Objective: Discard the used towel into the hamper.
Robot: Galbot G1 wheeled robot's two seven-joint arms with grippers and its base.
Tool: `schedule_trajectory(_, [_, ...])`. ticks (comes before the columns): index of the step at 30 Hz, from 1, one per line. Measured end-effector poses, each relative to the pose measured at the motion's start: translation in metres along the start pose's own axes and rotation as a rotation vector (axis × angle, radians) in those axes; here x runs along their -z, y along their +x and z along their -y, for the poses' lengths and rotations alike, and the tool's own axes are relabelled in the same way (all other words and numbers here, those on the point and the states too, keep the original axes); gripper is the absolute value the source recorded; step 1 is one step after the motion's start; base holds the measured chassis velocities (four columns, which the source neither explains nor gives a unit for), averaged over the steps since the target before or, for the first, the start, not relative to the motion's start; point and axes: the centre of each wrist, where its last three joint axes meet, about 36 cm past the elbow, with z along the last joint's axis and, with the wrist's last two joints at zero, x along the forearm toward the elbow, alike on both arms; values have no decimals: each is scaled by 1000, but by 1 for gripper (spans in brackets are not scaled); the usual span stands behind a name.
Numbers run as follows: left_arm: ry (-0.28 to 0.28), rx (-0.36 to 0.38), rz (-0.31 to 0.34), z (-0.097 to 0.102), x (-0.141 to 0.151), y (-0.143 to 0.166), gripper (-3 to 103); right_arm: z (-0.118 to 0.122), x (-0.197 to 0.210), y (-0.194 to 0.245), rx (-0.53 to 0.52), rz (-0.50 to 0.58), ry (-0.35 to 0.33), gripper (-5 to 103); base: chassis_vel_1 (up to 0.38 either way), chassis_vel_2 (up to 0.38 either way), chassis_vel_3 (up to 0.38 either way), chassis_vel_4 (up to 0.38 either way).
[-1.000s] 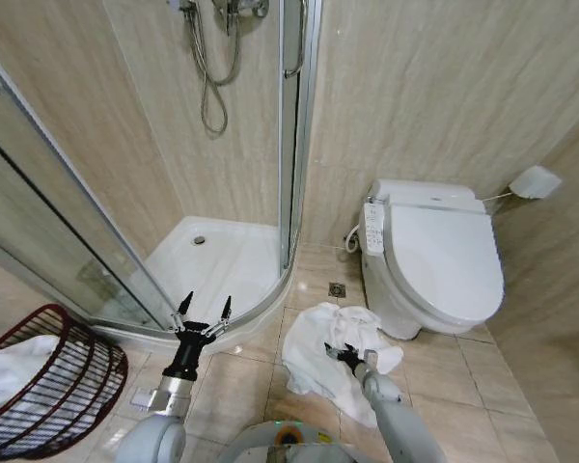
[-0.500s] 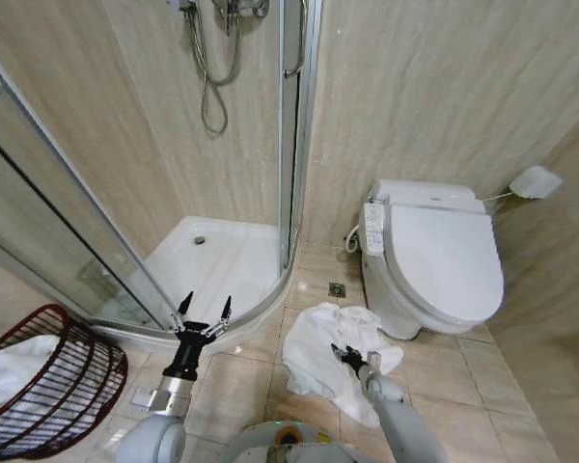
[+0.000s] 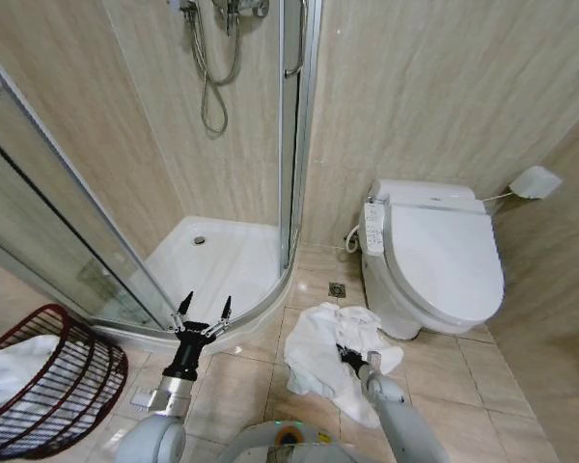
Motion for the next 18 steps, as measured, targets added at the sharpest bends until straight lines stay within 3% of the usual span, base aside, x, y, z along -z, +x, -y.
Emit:
schedule_trajectory(9, [0, 0, 0, 0, 0, 0, 100, -11, 10, 10, 1, 37, 22, 4, 0, 0, 0, 0])
schedule_trajectory(18, [0, 0, 0, 0, 0, 0, 100, -21, 28, 50, 11, 192, 138, 4, 0, 0, 0, 0])
